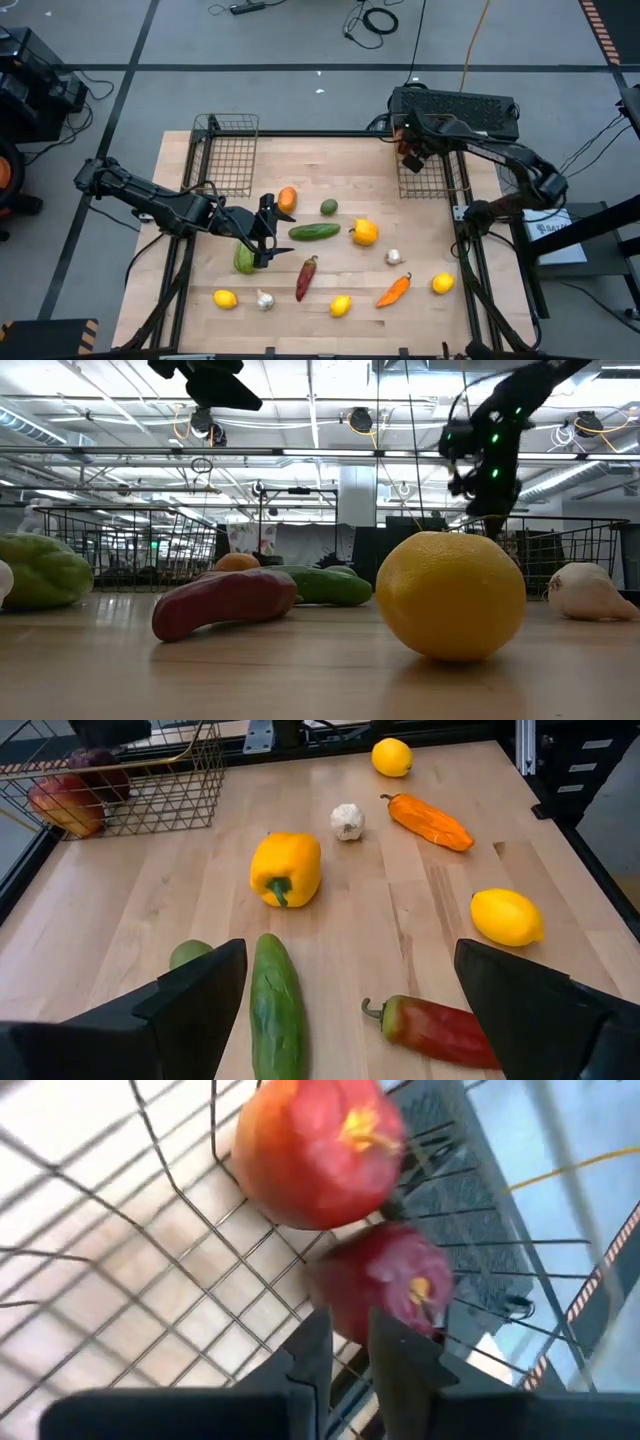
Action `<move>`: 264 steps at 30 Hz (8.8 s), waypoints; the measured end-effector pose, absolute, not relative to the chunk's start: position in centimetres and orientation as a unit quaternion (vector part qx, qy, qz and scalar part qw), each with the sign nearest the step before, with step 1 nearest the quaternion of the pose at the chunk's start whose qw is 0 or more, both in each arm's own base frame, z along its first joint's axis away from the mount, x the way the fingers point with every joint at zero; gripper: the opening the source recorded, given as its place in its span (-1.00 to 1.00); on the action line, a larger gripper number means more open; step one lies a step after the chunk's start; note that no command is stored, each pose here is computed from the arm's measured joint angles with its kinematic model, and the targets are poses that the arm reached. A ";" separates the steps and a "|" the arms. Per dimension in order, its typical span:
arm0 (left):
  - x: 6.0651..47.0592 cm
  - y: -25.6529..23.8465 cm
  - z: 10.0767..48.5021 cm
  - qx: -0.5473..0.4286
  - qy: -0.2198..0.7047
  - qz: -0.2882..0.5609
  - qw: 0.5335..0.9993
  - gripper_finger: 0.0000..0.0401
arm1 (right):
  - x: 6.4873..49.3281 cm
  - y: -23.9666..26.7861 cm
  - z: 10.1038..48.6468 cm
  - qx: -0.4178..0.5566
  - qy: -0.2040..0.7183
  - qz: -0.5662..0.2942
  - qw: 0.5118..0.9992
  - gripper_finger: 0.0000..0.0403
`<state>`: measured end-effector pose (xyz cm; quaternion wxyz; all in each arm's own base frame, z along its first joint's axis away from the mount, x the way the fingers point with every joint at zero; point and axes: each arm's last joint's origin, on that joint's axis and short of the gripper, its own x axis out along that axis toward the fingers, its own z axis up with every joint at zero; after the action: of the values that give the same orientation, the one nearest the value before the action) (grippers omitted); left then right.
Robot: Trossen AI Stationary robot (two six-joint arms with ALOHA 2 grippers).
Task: Sort produce into baskets
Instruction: Put the green cucumber into the left wire basket, then put the orange papaya into the left wire basket
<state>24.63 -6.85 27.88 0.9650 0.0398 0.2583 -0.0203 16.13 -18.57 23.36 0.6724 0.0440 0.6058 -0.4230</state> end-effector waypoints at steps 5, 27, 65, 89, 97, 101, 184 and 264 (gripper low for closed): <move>24.6 -6.8 27.9 0.040 0.258 -0.020 0.965 0.80 | 15.0 -15.5 26.6 0.084 0.536 -0.402 0.737 -0.71; 24.7 -6.6 27.7 -0.009 0.252 0.032 0.967 0.80 | 20.9 2.3 29.9 0.116 0.332 -0.182 0.918 -0.53; 32.4 -4.1 13.7 0.041 0.460 0.075 0.884 0.71 | 28.1 8.1 25.5 -0.044 0.361 -0.093 0.927 -0.15; 33.1 -4.8 17.8 0.088 0.453 0.063 0.885 -0.04 | 27.7 9.1 25.3 -0.046 0.368 -0.068 0.926 -0.15; 30.2 -4.5 25.2 0.082 0.460 0.126 0.875 -0.03 | 27.7 9.1 25.3 -0.048 0.371 -0.068 0.925 -0.15; 27.7 -3.8 27.9 0.081 0.448 0.170 0.874 -0.03 | 27.7 9.1 25.3 -0.048 0.371 -0.068 0.925 -0.15; 29.6 0.7 21.1 -0.137 0.319 0.340 0.874 0.49 | 29.1 9.1 23.9 -0.077 0.375 -0.066 0.921 -0.15; 27.9 0.7 29.4 0.030 0.426 0.424 0.799 0.33 | 29.5 8.9 24.1 -0.060 0.359 -0.064 0.929 -0.15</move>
<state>27.94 0.74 29.39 0.7985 0.0304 0.4264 0.4238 29.46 8.87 24.14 0.9292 -0.0598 0.3590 -0.0636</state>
